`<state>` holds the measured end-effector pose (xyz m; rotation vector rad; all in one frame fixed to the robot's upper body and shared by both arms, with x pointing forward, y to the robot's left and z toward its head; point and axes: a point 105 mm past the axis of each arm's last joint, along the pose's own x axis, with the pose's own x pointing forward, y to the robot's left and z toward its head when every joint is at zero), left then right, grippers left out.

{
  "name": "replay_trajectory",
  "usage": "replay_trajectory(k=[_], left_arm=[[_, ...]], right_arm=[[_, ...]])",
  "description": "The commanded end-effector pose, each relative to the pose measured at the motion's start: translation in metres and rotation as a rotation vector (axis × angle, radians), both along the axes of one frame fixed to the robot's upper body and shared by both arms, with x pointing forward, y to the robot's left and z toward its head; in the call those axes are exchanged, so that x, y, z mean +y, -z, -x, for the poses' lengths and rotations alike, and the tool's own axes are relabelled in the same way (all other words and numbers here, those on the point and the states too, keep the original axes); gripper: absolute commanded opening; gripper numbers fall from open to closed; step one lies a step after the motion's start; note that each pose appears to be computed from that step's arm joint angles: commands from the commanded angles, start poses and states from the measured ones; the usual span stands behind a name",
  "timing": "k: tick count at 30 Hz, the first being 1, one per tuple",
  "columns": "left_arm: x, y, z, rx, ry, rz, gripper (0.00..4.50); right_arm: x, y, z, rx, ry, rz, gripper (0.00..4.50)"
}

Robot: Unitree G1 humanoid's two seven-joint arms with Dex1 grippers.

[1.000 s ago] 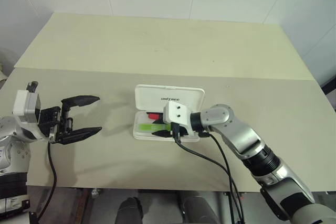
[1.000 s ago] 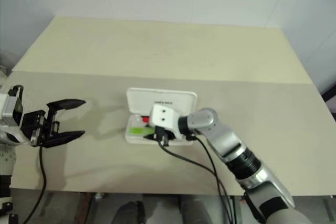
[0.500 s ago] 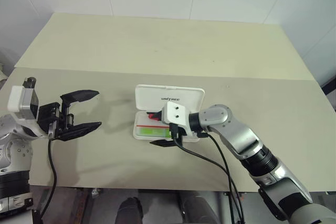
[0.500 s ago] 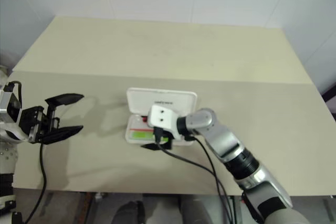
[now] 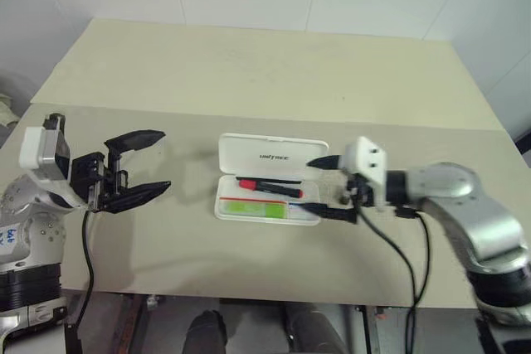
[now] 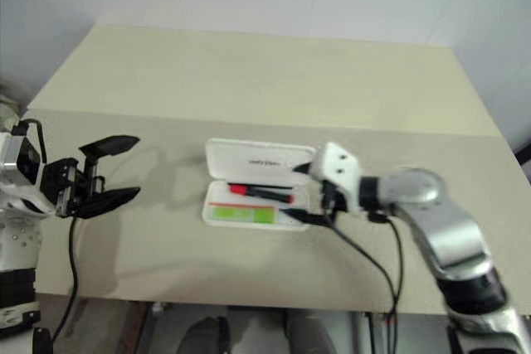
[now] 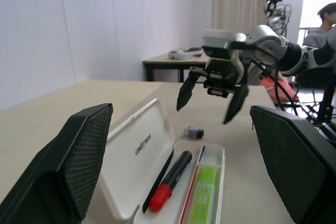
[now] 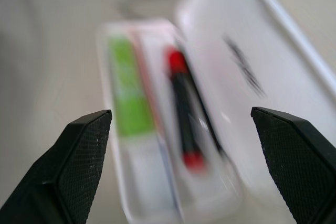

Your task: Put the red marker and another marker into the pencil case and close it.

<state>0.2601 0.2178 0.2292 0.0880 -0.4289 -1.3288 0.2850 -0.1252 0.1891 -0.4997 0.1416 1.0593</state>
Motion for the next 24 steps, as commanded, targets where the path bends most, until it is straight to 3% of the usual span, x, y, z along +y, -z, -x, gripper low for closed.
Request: replay_trajectory(k=[1,8,16,24], left_arm=[[-0.009,-0.008,0.0,-0.065,0.061,0.011,4.5],[-0.021,-0.009,-0.01,-0.051,0.18,0.017,4.5],[-0.024,-0.013,-0.012,-0.023,0.275,-0.039,4.5],[-0.022,-0.007,-0.002,0.058,0.311,-0.141,4.5]], right_arm=[[-0.025,-0.006,0.003,-0.029,0.166,0.006,4.48],[-0.037,0.022,0.0,0.012,0.477,-0.05,4.48],[-0.013,0.042,-0.009,0.062,0.659,-0.118,4.48],[-0.022,0.057,-0.014,0.097,0.792,-0.096,4.48]])
